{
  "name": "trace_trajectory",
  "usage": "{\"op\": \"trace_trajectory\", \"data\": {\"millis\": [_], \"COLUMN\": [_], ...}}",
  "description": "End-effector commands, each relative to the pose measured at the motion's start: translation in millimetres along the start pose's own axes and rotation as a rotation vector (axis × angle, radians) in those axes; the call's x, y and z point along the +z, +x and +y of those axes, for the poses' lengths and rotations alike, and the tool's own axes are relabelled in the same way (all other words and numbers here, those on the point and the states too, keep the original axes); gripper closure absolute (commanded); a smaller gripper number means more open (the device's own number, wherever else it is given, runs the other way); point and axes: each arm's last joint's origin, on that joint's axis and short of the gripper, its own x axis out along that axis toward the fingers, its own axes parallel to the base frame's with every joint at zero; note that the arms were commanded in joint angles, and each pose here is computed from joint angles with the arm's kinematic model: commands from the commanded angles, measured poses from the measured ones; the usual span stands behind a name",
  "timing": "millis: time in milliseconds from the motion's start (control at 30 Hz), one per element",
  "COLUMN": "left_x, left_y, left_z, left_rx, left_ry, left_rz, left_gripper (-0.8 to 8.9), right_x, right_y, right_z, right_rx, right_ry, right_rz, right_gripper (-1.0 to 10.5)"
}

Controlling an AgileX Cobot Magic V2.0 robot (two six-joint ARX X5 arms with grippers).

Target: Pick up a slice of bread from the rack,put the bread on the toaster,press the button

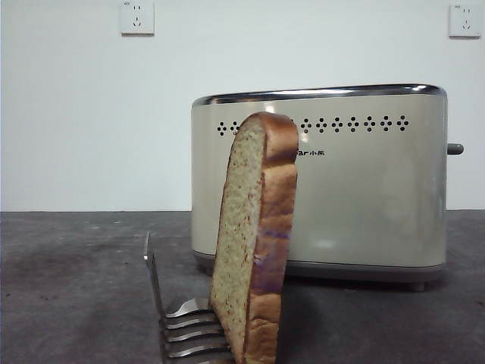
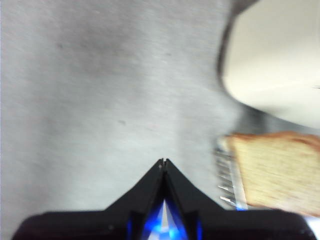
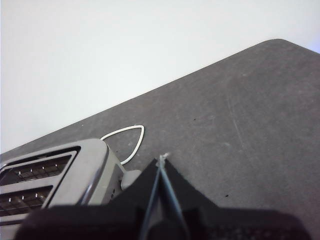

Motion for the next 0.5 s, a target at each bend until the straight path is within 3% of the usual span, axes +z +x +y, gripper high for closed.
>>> {"op": "trace_trajectory", "data": {"millis": [33, 300, 500], "left_x": [0.3, 0.2, 2.2], "left_y": [-6.8, -32.2, -42.0], "left_z": [-12.4, -49.6, -64.1], "left_rx": [-0.053, -0.301, -0.457], "left_ry": [-0.037, 0.052, 0.001], "left_rz": [0.038, 0.073, 0.094], "left_gripper": [8.19, 8.14, 8.14], "right_x": [12.0, 35.2, 42.6], "right_y": [-0.3, 8.6, 8.7], "right_z": [4.7, 13.7, 16.7], "right_rx": [-0.013, -0.058, -0.056], "right_ry": [-0.017, -0.018, -0.018], "right_rz": [0.03, 0.127, 0.125], "right_gripper": [9.5, 9.5, 9.5]}}
